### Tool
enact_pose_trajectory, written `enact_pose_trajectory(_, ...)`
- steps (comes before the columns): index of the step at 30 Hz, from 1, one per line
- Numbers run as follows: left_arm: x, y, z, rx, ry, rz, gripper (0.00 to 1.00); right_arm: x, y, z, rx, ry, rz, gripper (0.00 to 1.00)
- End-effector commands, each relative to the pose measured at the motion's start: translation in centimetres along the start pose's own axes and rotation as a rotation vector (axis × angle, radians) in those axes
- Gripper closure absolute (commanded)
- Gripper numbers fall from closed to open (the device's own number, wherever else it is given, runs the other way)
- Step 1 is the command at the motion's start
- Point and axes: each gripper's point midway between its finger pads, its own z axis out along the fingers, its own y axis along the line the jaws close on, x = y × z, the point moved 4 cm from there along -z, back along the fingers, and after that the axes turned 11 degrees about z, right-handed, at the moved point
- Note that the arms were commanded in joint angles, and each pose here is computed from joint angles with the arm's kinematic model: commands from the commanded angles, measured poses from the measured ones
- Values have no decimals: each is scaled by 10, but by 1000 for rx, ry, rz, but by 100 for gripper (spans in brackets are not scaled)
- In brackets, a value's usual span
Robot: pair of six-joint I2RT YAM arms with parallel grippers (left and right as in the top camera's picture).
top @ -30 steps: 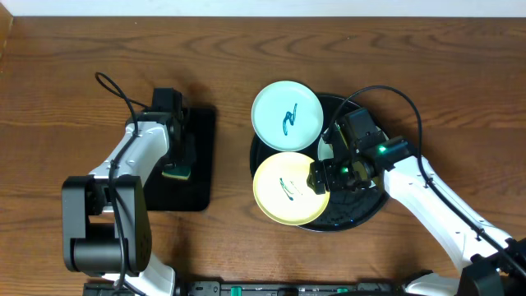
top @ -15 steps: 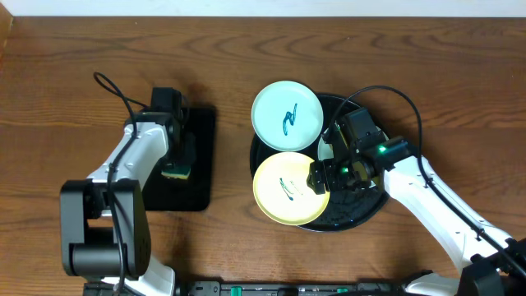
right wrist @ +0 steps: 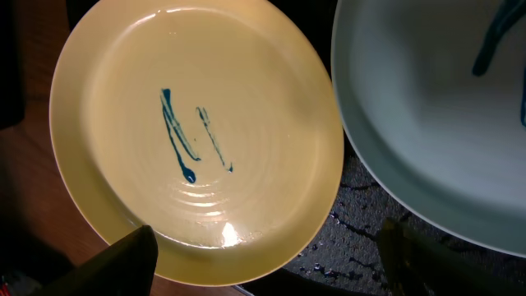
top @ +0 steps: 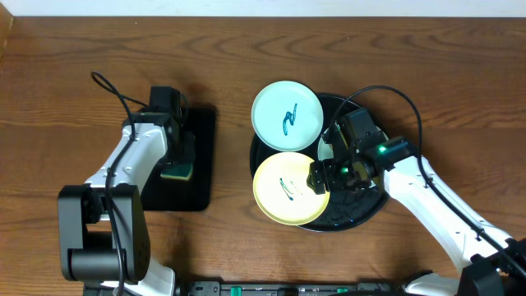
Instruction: Clean dirty plates on tray and stack at the side
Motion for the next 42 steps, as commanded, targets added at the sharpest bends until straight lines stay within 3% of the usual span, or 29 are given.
enact_pose_trajectory(1,-3,2,-4,-9,-13,-2,55,-3,5,-2,-4,-8,3,16)
enact_pose_trajectory(19,18,-2,36,-8,61,-7,63,-1,4,-2,1,1,6,16)
enact_pose_trajectory(27,31,-4,55,-8,133,-30,92,-1,4,-2,2,3,7,16)
enact_pose_trajectory(36,29,-3,51,-9,123,-31,93,0,4,-2,4,7,8,15)
enact_pose_trajectory(42,7,1,11,-9,23,-40,93,0,3,-2,13,3,8,15)
